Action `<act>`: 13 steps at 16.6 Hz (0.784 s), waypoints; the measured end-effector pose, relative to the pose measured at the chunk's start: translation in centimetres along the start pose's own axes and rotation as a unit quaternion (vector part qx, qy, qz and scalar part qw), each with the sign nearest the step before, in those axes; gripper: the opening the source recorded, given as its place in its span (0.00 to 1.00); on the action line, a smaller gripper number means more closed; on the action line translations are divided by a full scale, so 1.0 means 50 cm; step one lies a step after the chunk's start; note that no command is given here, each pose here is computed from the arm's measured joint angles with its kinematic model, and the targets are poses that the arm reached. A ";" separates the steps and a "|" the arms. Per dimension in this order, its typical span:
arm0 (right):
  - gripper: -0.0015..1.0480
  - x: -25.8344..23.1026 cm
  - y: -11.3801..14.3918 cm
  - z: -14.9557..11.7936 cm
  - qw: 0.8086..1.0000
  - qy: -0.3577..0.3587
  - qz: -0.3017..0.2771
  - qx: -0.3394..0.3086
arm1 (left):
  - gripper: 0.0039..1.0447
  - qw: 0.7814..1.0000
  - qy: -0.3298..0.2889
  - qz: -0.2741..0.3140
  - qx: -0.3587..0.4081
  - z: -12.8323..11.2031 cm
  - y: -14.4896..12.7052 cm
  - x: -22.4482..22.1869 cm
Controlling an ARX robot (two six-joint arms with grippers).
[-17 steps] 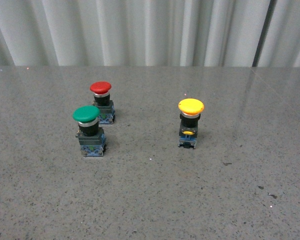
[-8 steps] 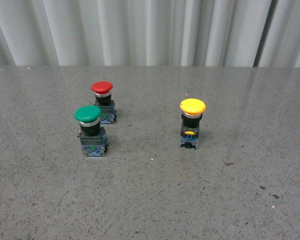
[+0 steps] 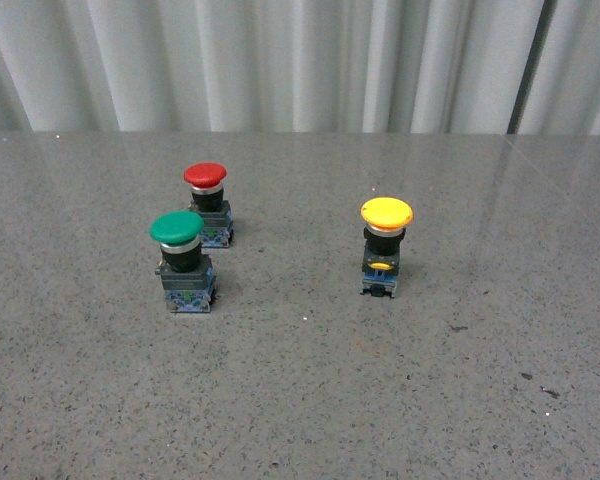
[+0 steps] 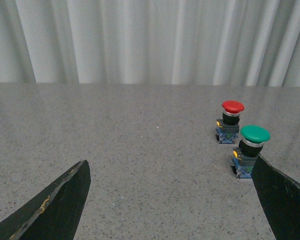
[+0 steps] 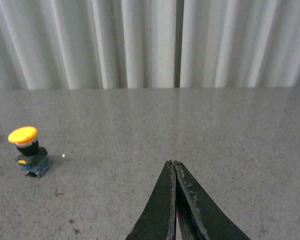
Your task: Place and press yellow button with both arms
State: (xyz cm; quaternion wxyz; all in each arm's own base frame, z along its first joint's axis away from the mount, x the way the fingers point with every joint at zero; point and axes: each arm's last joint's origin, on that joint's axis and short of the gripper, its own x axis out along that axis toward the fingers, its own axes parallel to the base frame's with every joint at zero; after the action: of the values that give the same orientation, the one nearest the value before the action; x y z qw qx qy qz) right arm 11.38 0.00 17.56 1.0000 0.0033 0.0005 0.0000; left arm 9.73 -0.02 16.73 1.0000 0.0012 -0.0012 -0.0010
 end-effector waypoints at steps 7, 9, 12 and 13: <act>0.02 -0.023 0.000 -0.023 1.000 0.020 0.002 0.000 | 0.94 1.000 0.000 0.000 0.000 0.000 0.000 0.000; 0.02 -0.034 0.000 -0.012 1.000 -0.012 0.000 0.000 | 0.94 1.000 0.000 0.000 0.000 0.000 0.000 0.000; 0.02 -0.033 0.000 -0.017 1.000 -0.003 0.000 0.000 | 0.94 1.000 0.000 0.000 0.000 0.000 0.000 0.000; 0.02 -0.033 0.000 -0.017 1.000 -0.003 0.000 0.000 | 0.94 1.000 0.000 0.000 0.000 0.000 0.000 0.000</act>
State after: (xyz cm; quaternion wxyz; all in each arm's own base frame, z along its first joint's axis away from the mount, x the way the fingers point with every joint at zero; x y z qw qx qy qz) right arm 9.72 0.00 16.71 1.0000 0.0031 -0.0024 0.0002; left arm 9.73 -0.02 16.73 1.0000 0.0012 -0.0014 -0.0008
